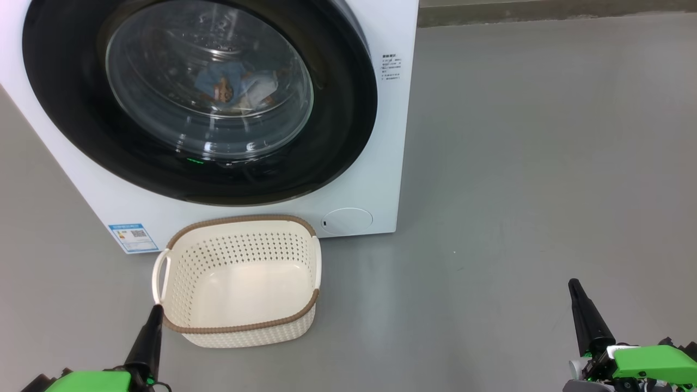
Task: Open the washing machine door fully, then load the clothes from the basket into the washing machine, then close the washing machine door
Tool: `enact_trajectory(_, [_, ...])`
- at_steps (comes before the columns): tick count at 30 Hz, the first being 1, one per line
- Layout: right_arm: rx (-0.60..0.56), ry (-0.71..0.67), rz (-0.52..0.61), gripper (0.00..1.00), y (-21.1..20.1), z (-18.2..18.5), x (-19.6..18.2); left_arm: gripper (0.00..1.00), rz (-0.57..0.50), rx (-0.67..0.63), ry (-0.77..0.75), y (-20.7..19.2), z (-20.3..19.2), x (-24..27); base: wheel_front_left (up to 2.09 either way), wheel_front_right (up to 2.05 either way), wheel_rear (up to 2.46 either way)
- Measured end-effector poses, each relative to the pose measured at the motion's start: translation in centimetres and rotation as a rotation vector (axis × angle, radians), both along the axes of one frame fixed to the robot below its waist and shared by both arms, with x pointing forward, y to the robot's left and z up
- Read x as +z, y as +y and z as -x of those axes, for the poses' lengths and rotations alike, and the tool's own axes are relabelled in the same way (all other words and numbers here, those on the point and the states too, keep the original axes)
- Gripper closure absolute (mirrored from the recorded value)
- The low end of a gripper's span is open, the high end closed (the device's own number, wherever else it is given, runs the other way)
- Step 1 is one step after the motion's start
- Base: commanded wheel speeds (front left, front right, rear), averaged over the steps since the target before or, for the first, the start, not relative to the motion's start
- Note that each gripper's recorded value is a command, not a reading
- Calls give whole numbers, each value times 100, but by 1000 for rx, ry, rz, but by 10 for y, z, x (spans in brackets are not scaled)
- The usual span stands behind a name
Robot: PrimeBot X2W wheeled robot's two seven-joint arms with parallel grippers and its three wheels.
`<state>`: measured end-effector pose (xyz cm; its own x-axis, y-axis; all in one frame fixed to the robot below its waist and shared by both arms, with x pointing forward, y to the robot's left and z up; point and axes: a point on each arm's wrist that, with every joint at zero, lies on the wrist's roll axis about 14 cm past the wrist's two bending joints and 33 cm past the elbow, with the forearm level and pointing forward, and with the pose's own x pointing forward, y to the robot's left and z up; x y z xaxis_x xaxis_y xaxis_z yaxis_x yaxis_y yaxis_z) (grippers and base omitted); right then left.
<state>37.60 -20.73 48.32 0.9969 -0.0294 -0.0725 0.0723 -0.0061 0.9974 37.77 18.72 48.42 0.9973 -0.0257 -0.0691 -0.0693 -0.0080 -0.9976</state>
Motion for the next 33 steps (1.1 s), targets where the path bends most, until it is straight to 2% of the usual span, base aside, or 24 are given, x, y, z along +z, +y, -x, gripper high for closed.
enact_trajectory(33, [2, 0, -3, 100, 0, 0, 0, 100, 3, 4, 0, 1, 0, 0, 0, 0, 0])
